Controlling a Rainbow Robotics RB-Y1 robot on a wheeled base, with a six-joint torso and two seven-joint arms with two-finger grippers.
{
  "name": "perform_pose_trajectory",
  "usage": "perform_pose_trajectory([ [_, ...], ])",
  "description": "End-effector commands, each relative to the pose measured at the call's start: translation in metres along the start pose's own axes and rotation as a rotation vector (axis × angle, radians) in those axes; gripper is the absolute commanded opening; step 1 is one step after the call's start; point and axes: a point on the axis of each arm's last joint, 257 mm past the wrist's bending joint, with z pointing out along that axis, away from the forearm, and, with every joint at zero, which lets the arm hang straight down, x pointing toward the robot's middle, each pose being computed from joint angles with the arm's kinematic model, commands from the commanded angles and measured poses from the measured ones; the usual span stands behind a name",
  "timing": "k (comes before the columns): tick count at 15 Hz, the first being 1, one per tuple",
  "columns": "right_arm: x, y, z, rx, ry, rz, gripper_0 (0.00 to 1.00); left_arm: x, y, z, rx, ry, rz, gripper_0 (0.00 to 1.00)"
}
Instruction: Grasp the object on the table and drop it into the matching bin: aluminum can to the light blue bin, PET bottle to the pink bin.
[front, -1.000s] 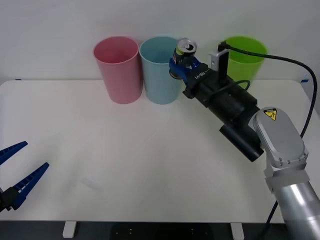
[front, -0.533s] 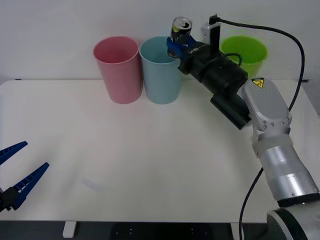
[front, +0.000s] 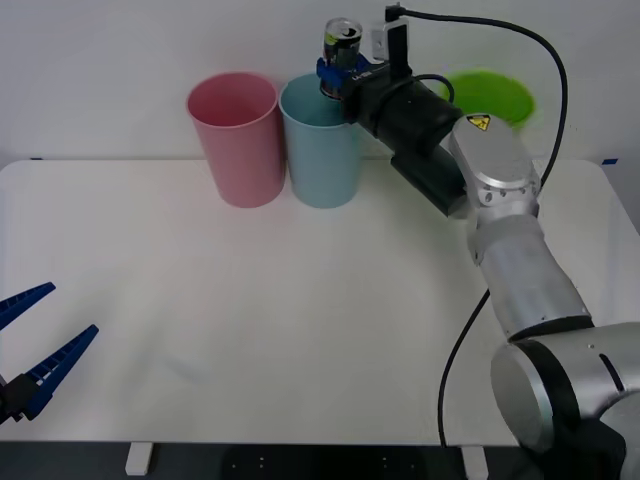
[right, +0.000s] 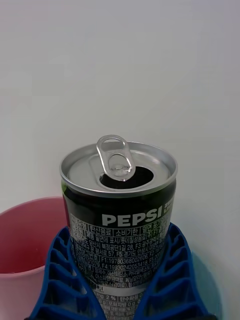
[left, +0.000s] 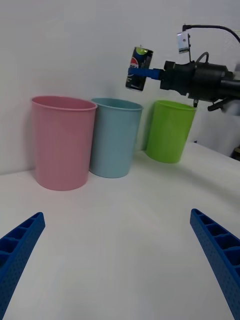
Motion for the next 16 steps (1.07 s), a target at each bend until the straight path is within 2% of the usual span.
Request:
perform_pose_trajectory([
  [1,0.0031,-0.0009,0.0176,0.014,0.027,-0.012,0.00,0.0000,0.0000,0.0000,0.000,0.000,0.000,1.00],
  [3,0.0073,-0.0023,0.0242,0.026,0.047,-0.015,0.00,0.0000,0.0000,0.0000,0.000,0.000,0.000,1.00],
  [10,0.0073,-0.0030,0.0243,0.030,0.045,-0.004,0.00,0.0000,0.0000,0.0000,0.000,0.000,0.000,1.00],
  [11,0.0064,-0.0044,0.0241,0.034,0.043,-0.004,0.22,0.0000,0.0000,0.0000,0.000,0.000,0.000,1.00],
  [12,0.0058,-0.0052,0.0241,0.035,0.041,-0.001,0.83,0.0000,0.0000,0.0000,0.000,0.000,0.000,1.00],
  [13,0.0059,-0.0059,0.0237,0.036,0.041,0.000,1.00,0.0000,0.0000,0.0000,0.000,0.000,0.000,1.00],
  [16,0.0058,-0.0048,0.0236,0.032,0.038,0.006,1.00,0.0000,0.0000,0.0000,0.000,0.000,0.000,1.00],
])
